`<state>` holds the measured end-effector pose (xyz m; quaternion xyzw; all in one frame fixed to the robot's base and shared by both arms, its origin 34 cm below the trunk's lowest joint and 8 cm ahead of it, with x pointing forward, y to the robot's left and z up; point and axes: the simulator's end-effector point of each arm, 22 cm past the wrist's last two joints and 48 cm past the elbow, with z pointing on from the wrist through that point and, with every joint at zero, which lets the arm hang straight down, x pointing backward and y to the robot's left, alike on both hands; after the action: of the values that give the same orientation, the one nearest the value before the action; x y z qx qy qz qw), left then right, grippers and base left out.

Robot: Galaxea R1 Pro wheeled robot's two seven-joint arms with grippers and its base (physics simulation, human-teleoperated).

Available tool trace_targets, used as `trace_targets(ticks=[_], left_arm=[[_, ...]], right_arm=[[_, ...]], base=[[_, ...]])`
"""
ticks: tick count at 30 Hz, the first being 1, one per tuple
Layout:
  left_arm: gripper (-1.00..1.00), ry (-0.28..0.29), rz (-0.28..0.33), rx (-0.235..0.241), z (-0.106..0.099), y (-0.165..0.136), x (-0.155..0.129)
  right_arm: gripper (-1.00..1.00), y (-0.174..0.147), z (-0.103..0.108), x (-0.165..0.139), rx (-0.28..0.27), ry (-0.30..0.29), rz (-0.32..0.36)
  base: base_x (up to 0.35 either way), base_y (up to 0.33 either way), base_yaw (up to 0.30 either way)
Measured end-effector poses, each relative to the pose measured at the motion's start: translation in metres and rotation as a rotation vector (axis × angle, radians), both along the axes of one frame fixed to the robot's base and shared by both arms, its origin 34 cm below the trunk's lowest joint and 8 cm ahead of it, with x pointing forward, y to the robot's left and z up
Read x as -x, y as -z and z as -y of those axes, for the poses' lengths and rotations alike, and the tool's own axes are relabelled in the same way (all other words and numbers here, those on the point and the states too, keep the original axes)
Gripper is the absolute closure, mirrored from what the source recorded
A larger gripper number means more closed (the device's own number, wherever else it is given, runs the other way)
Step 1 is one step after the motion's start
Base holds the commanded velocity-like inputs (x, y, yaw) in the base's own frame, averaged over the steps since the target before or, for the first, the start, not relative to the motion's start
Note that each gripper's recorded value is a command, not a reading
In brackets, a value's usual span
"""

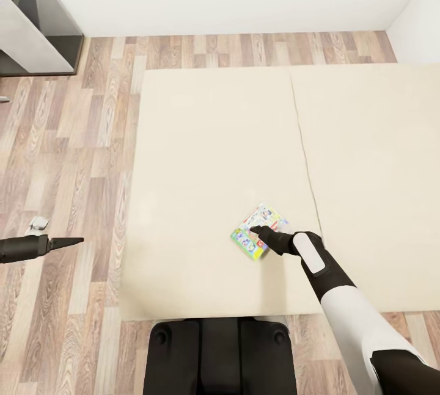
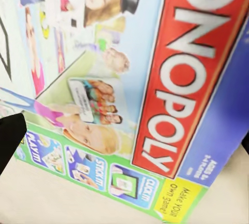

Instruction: Put all the toys in the child's room - the three board games (two on the bed and one on the table), the two jigsaw puzzles on the table, and the tennis ball on the table - inside the toy box on the table in the child's room.

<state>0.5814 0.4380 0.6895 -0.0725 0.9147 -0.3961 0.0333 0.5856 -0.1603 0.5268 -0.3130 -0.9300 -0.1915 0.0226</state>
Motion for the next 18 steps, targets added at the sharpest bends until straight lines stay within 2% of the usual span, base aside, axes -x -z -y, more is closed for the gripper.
trace_targets(ticks=[7, 18], left_arm=[[-1.0, -0.001, 0.001, 0.0, 0.0, 0.0, 0.0], [-1.0, -0.001, 0.001, 0.001, 0.0, 0.0, 0.0]], right_arm=[[-1.0, 0.0, -0.01, 0.004, -0.002, -0.047, 0.001], [-1.0, 0.0, -0.011, 0.004, -0.002, -0.053, 0.002]], base=[[0.0, 0.039, 0.0], [0.0, 0.056, 0.0]])
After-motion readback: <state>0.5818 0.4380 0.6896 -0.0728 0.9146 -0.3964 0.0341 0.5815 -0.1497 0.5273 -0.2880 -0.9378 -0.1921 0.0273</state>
